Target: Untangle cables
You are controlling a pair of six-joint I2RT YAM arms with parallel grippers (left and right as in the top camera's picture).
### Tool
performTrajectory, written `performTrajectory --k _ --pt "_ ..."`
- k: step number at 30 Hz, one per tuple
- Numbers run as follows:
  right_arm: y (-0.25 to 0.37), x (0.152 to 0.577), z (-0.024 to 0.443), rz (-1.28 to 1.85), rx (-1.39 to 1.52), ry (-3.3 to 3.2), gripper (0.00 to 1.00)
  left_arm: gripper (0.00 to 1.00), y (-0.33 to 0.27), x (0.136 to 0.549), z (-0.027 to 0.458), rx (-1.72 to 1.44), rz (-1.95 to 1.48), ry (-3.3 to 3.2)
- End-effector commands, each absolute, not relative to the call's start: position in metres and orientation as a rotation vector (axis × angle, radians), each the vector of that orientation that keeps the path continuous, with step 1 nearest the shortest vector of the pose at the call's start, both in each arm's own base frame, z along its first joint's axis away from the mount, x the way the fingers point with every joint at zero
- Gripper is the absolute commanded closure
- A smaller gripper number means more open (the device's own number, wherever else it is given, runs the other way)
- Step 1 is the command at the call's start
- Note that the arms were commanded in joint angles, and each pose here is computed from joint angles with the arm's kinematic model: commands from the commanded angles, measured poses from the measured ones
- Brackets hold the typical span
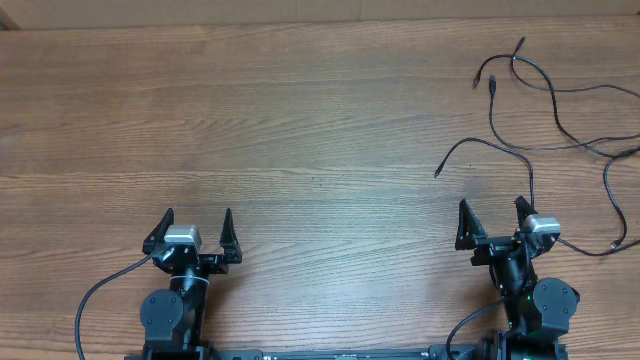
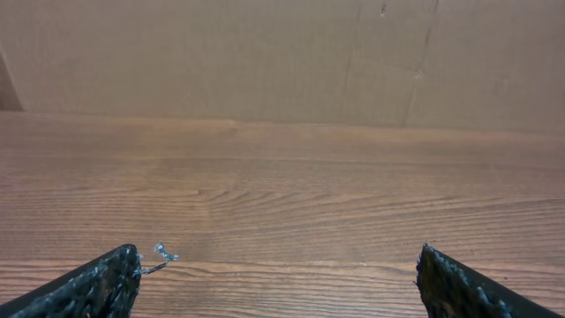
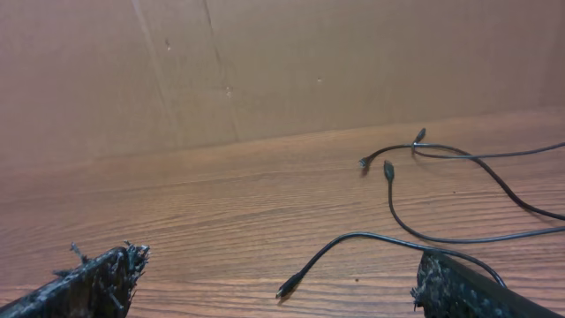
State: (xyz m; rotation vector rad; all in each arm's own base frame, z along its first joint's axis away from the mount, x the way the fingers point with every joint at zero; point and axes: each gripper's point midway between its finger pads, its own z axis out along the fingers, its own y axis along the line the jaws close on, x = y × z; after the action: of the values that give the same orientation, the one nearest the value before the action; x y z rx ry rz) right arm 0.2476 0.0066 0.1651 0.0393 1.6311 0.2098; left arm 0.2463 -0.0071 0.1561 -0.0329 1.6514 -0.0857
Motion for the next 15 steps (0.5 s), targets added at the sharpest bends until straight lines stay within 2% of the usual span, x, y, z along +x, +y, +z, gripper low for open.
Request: performTrajectory --k 1,7,15 --pt "0.005 0.248 0.163 0.206 0.051 1.628 0.00 0.00 -0.005 0.246 0.156 -0.027 -0.067 1.649" --pt "0.006 0.246 0.167 0.193 0.029 1.609 0.00 0.00 -0.005 0.246 0.156 -0.027 -0.067 1.649" --pt "0.022 0.243 0.175 0.138 -0.160 1.565 0.00 0.01 -0.005 0.246 0.156 -0.027 -0.067 1.649"
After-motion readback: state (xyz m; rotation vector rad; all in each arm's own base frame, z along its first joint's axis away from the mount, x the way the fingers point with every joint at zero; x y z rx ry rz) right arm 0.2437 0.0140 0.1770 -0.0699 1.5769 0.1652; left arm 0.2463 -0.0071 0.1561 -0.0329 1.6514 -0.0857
